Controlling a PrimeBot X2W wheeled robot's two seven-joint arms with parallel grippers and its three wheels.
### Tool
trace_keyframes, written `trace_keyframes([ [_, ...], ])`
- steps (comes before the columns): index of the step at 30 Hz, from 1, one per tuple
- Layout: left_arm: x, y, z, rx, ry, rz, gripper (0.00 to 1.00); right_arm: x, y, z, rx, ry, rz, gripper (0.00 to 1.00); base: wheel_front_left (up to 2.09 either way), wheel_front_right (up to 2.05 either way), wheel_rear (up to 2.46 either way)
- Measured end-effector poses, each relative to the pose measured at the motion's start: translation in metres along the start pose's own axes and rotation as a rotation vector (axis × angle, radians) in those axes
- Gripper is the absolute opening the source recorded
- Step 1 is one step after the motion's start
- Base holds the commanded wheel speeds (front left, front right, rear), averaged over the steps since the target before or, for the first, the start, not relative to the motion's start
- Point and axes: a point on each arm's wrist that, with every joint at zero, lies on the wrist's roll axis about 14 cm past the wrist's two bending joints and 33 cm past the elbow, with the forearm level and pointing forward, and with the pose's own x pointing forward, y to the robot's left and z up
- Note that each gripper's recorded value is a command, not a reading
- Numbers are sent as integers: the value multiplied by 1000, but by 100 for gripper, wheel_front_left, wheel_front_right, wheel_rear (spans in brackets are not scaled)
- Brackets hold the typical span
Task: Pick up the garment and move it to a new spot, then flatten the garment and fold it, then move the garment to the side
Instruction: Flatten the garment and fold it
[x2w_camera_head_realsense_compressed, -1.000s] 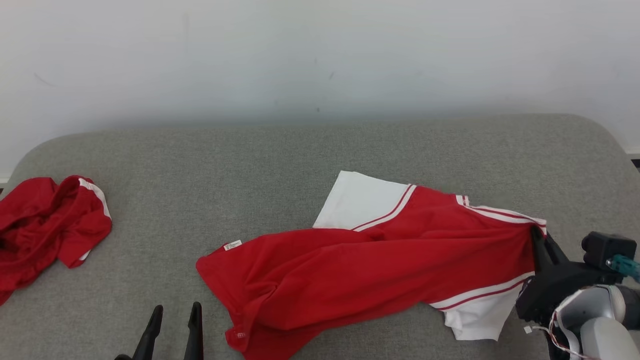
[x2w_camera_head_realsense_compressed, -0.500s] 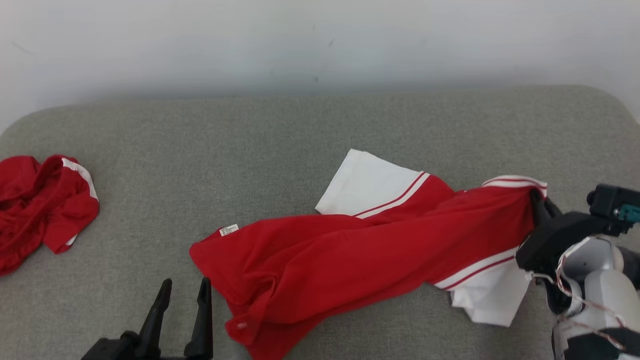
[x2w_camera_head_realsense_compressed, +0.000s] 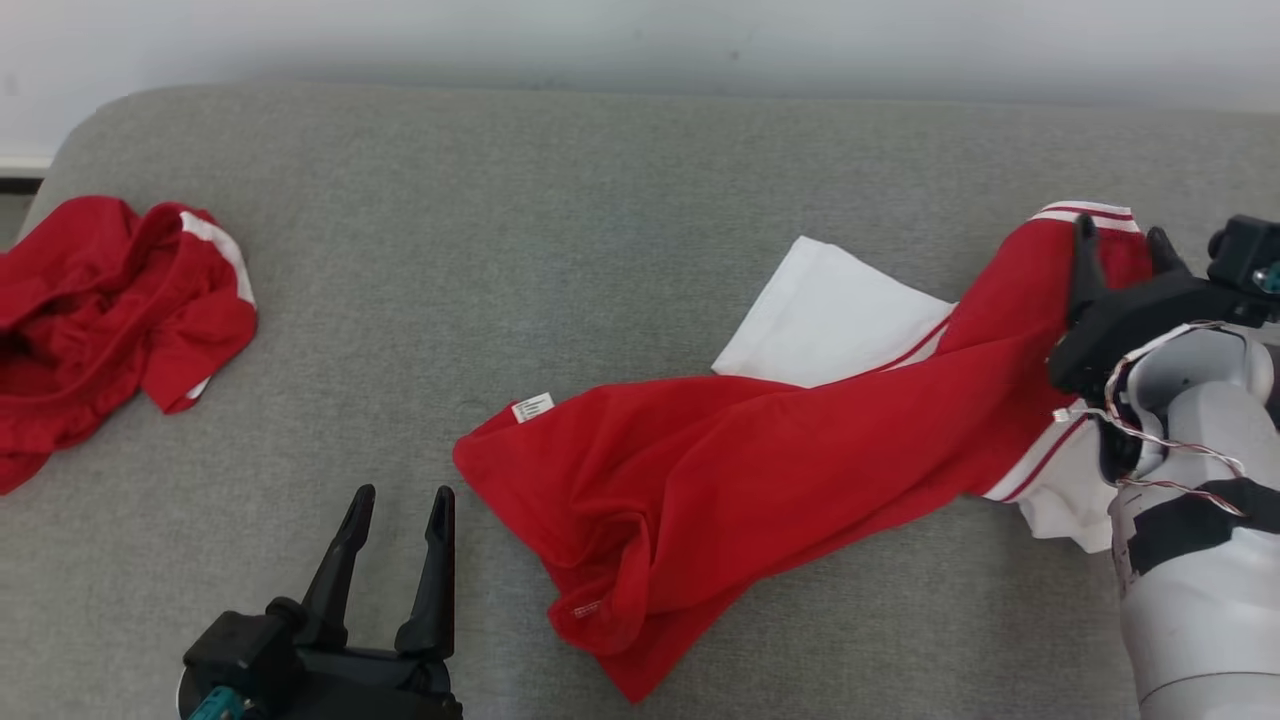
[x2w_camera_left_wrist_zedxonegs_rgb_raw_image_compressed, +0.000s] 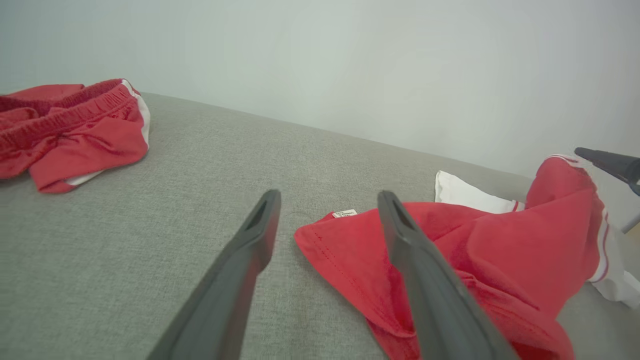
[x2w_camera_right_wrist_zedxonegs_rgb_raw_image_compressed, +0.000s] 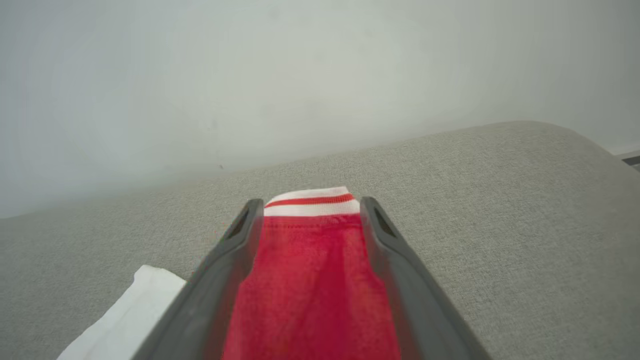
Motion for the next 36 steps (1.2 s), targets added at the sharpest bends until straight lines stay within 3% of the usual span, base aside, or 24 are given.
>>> trace_keyframes([
  [8,-5,12,0,6,4,39,100,-4,23,-2,-152,-101,94,100,0,0,0],
  [14,-10,12,0,9,4,38,100,-39,24,-3,-304,-186,163,100,0,0,0],
  [18,-16,8,1,11,5,26,100,-79,21,-9,-347,-223,189,100,0,0,0],
  [28,-39,1,-2,6,17,12,100,-159,16,-33,-323,-248,183,100,0,0,0],
  [36,-45,-1,5,10,-5,5,100,-188,12,-46,-272,-240,153,100,0,0,0],
])
